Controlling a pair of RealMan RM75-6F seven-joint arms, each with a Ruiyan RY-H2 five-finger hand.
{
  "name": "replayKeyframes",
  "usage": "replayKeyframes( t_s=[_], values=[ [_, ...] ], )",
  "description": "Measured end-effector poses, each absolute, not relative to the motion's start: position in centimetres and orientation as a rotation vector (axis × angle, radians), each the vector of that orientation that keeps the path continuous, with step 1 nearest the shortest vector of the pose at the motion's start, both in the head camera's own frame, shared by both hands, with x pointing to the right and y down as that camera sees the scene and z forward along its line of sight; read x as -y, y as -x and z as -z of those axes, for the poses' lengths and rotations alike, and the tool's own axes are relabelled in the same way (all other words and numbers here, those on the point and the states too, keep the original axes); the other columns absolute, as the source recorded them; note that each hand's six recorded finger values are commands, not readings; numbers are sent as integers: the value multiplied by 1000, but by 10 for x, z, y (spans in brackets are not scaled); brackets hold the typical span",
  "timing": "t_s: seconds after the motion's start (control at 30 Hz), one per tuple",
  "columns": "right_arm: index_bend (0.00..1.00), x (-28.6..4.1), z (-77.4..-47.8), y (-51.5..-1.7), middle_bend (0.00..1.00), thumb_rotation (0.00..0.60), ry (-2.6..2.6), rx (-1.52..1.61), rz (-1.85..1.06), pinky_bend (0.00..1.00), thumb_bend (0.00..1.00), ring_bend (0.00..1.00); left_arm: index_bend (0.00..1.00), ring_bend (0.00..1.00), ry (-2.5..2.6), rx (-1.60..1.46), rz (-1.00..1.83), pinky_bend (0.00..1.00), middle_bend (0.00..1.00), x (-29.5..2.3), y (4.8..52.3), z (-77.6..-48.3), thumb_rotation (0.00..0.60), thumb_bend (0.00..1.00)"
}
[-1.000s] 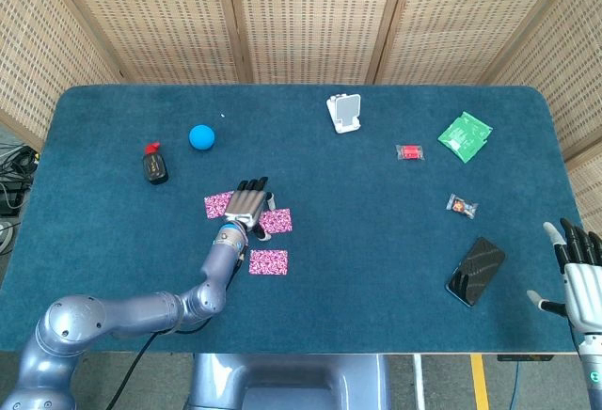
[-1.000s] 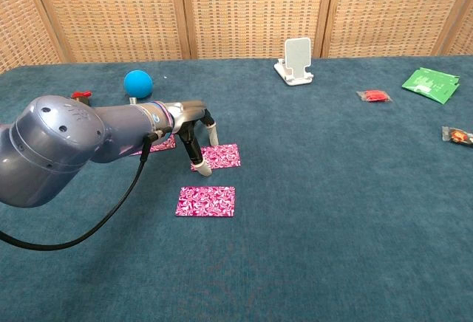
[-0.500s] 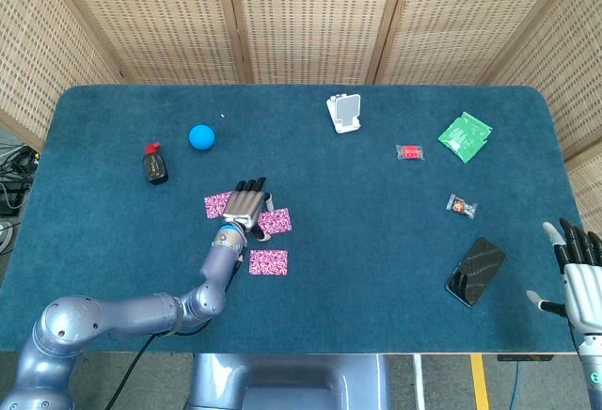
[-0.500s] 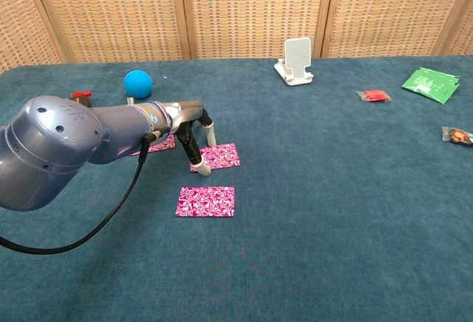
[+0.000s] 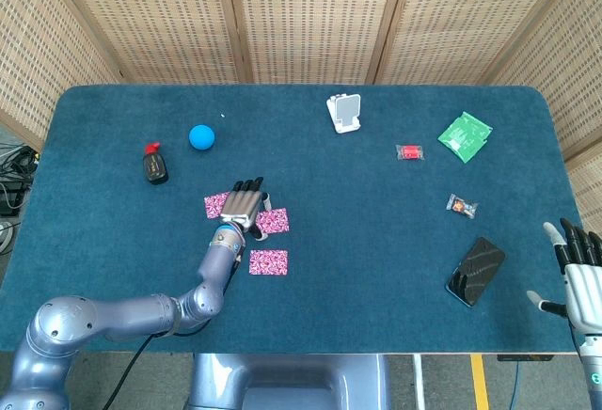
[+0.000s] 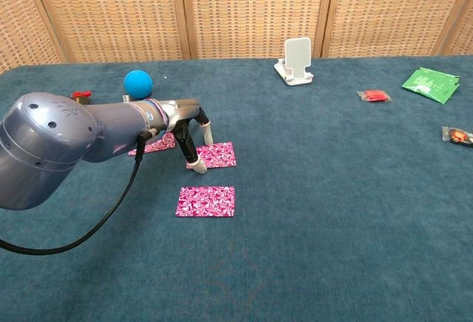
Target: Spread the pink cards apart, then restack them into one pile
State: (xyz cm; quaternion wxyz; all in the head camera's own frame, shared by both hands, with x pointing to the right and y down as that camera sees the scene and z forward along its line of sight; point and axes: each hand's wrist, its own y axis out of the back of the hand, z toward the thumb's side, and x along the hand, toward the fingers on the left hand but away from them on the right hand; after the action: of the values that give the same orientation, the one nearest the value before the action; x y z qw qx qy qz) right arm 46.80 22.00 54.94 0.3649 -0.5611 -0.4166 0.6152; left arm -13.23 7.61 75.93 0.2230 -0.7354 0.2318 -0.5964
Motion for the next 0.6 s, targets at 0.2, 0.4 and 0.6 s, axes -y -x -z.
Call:
replayKeyframes(
  t_s=[0.2,0.4,0.6],
  values=[
    [0,-220,-549,-467,0,600,1443,1071,-1581,0,0,0,628,0,2024,-657,1637,0,0,-71,134,-755,600,326],
    [0,-220,-549,-467,0,600,1443,1070,-1580,0,0,0,624,0,2045,-650,1612,0,0,-71,132,-749,600,323],
    [0,-220,-549,-467,0,600,1442,1071,-1579,0,0,0,616,0,2054,-638,1581,0,0,-70,129,-741,600,322]
  ],
)
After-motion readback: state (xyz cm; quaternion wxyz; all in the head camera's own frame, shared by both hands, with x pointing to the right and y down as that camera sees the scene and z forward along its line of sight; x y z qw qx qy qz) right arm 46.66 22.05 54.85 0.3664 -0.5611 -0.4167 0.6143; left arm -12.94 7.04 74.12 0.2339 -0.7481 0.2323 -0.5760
